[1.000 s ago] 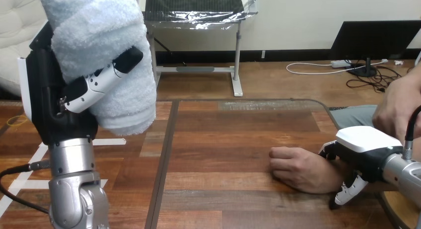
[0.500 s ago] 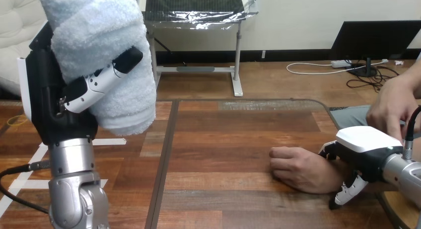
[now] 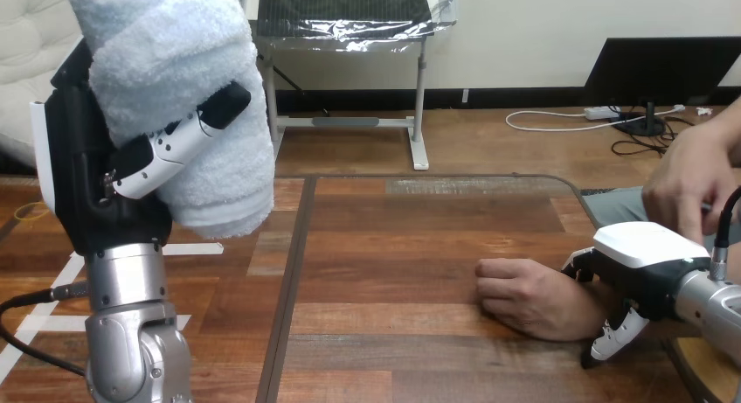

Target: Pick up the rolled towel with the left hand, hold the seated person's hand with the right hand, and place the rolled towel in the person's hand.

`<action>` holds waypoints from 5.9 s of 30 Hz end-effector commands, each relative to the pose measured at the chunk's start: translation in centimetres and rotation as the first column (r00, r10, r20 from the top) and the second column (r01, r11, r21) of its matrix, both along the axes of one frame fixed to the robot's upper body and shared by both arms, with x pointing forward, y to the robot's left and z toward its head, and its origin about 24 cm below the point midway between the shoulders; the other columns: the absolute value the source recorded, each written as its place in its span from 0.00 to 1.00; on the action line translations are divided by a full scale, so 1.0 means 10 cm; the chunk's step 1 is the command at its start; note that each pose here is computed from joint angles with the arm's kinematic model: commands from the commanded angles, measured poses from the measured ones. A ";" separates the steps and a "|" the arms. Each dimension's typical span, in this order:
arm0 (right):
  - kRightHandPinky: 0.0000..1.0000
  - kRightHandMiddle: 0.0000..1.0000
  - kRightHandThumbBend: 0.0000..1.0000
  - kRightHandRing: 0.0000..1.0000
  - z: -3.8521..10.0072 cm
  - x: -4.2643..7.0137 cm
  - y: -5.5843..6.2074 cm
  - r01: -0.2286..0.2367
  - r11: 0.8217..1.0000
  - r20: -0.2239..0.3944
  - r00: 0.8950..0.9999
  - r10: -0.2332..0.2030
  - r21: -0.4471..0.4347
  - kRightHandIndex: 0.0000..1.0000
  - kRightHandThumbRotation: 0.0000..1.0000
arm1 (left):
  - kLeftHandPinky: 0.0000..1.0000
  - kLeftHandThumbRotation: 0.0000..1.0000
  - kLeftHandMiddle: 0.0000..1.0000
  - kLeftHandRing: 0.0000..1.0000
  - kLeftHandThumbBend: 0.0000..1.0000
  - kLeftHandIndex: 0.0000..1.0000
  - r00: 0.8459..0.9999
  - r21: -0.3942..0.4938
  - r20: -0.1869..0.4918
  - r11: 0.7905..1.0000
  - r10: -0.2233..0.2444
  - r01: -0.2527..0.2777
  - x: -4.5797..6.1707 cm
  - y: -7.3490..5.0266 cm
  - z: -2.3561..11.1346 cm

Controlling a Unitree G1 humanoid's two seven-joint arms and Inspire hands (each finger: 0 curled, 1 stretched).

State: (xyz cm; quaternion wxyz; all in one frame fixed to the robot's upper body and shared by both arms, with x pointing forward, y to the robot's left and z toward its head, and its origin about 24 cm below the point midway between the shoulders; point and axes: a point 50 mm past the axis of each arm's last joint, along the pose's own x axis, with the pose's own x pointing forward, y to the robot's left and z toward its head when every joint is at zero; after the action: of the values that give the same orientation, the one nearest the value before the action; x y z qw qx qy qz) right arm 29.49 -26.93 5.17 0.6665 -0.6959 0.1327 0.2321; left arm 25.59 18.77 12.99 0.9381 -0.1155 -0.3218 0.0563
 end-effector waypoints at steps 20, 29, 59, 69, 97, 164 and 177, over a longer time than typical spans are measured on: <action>0.78 0.84 0.92 0.84 0.16 0.08 -0.03 0.006 1.000 0.066 0.998 -0.004 -0.027 0.80 0.24 | 0.21 0.00 0.34 0.27 0.53 0.39 0.994 0.016 0.109 1.000 -0.012 0.011 0.00 -0.04 0.24; 0.81 0.86 0.91 0.85 0.17 0.09 -0.02 0.004 0.999 0.067 0.998 -0.002 -0.032 0.82 0.26 | 0.21 0.00 0.34 0.27 0.53 0.39 0.994 0.013 0.112 1.000 -0.017 0.015 0.00 -0.04 0.24; 0.76 0.85 0.92 0.84 0.17 0.09 -0.05 0.016 0.999 0.069 0.997 -0.013 -0.037 0.83 0.28 | 0.21 0.00 0.34 0.27 0.52 0.39 0.993 0.014 0.117 1.000 -0.021 0.019 0.00 -0.04 0.25; 0.71 0.85 0.93 0.84 0.17 0.08 -0.07 0.025 0.999 0.062 0.998 -0.023 -0.032 0.83 0.27 | 0.21 0.00 0.34 0.27 0.52 0.39 0.993 0.009 0.116 1.000 -0.025 0.024 0.00 -0.04 0.25; 0.63 0.82 0.98 0.79 0.18 0.09 -0.08 0.040 0.999 0.050 0.998 -0.038 -0.035 0.80 0.20 | 0.21 0.00 0.34 0.27 0.54 0.39 0.994 0.019 0.111 1.000 -0.011 0.008 0.01 -0.03 0.25; 0.55 0.79 0.98 0.75 0.21 0.09 -0.15 0.066 0.996 0.037 0.997 -0.064 -0.054 0.78 0.15 | 0.21 0.00 0.34 0.27 0.53 0.39 0.993 0.002 0.113 1.000 -0.026 0.026 0.01 -0.04 0.25; 0.54 0.78 0.99 0.74 0.22 0.08 -0.20 0.078 0.995 0.038 0.996 -0.076 -0.057 0.77 0.14 | 0.22 0.00 0.34 0.27 0.54 0.39 0.994 -0.010 0.110 1.000 -0.024 0.025 0.00 -0.04 0.25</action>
State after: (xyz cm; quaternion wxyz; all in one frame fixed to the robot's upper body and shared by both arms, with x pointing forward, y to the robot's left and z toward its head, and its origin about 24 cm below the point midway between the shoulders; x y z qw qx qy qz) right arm 29.57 -27.29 5.31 0.6622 -0.6984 0.1544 0.2233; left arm 25.53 18.85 13.12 0.9363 -0.1216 -0.3246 0.0562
